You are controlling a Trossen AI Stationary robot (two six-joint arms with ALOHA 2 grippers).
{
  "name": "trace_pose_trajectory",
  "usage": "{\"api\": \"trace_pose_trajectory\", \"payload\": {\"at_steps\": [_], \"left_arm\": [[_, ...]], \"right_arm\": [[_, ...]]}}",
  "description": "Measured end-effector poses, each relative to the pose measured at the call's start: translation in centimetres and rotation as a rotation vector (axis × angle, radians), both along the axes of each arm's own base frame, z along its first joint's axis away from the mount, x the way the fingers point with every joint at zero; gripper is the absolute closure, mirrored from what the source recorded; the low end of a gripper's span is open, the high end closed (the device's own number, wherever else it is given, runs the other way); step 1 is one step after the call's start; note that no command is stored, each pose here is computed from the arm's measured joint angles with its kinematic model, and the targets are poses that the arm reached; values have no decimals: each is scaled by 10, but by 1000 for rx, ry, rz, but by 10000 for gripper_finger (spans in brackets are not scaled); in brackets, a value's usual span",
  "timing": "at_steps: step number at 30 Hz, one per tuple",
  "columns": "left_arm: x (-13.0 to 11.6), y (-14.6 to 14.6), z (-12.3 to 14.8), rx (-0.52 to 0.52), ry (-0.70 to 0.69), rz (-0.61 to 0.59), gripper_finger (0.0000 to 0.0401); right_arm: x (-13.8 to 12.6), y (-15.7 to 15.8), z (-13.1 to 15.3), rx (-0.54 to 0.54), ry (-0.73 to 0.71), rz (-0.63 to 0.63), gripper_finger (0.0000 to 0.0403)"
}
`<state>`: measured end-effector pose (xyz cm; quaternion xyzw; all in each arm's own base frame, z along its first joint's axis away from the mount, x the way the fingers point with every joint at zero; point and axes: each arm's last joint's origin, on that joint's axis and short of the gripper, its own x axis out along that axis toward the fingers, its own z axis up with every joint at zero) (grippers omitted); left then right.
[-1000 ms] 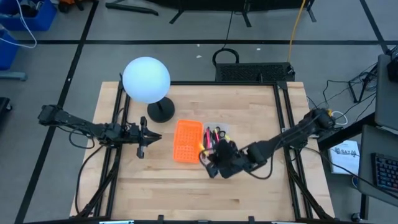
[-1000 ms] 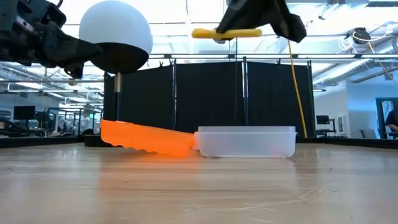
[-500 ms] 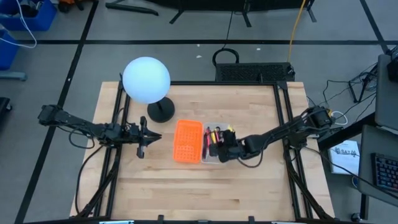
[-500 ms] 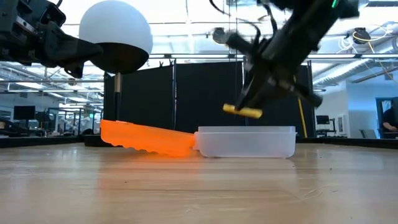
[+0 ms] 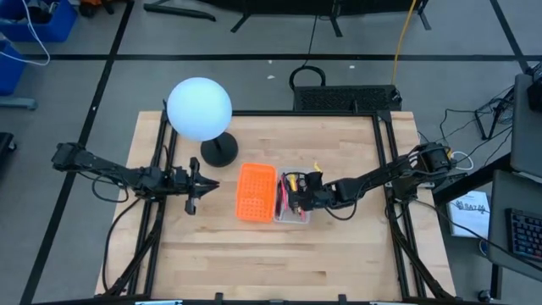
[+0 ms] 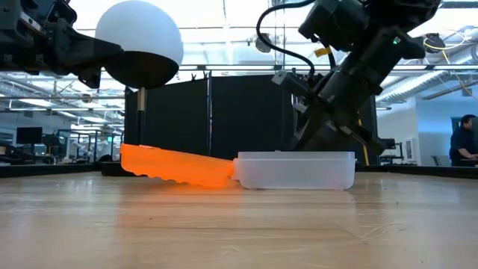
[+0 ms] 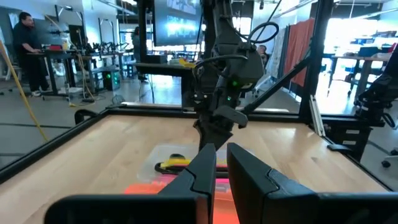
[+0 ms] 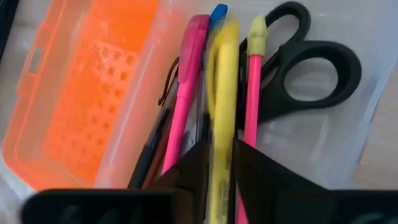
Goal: Pick & place school supplies into a supply box
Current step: Put the yellow pen into the orange supply box, then return to Home Position
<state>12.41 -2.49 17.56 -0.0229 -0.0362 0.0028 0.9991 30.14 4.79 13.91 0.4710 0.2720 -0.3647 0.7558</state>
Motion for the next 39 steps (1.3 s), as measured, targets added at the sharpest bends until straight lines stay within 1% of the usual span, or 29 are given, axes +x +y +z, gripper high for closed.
{"api": "trace_pose_trajectory", "payload": {"at_steps": [3,6,10,13,18,21,23,25,27,29,30,34,37,39], "left_arm": [[0,0,0,-6,2,-1,352],[0,0,-1,-7,6,-1,352],[0,0,-1,-7,6,-2,352],[0,0,-1,20,6,0,352],[0,-3,-1,89,5,-36,353],[-3,-7,2,133,-22,-78,371],[-6,-11,6,166,-64,-94,392],[-9,-13,9,192,-95,-92,394],[-12,-16,14,220,-123,-100,394],[-16,-19,17,256,-145,-125,397],[-18,-20,18,270,-159,-123,397],[-23,-21,20,323,-155,-52,398],[-24,-22,14,424,-91,-27,398],[-24,-23,11,453,-61,-13,398]], "right_arm": [[0,0,0,-1,1,1,298],[0,0,0,1,0,-1,276],[-1,0,3,-24,5,33,267],[-2,-1,16,-87,-11,119,269],[-12,0,51,-250,-52,314,276],[-22,-1,78,-389,-87,447,285],[-32,0,95,-483,-107,517,299],[-43,2,113,-609,-130,573,321],[-58,5,121,-720,-144,626,353],[-75,4,120,-786,-139,663,388],[-84,3,118,-800,-142,675,394],[-121,-2,102,-820,-188,702,399],[-145,-3,84,-847,-251,742,401],[-157,-4,76,-866,-303,751,402]]}}
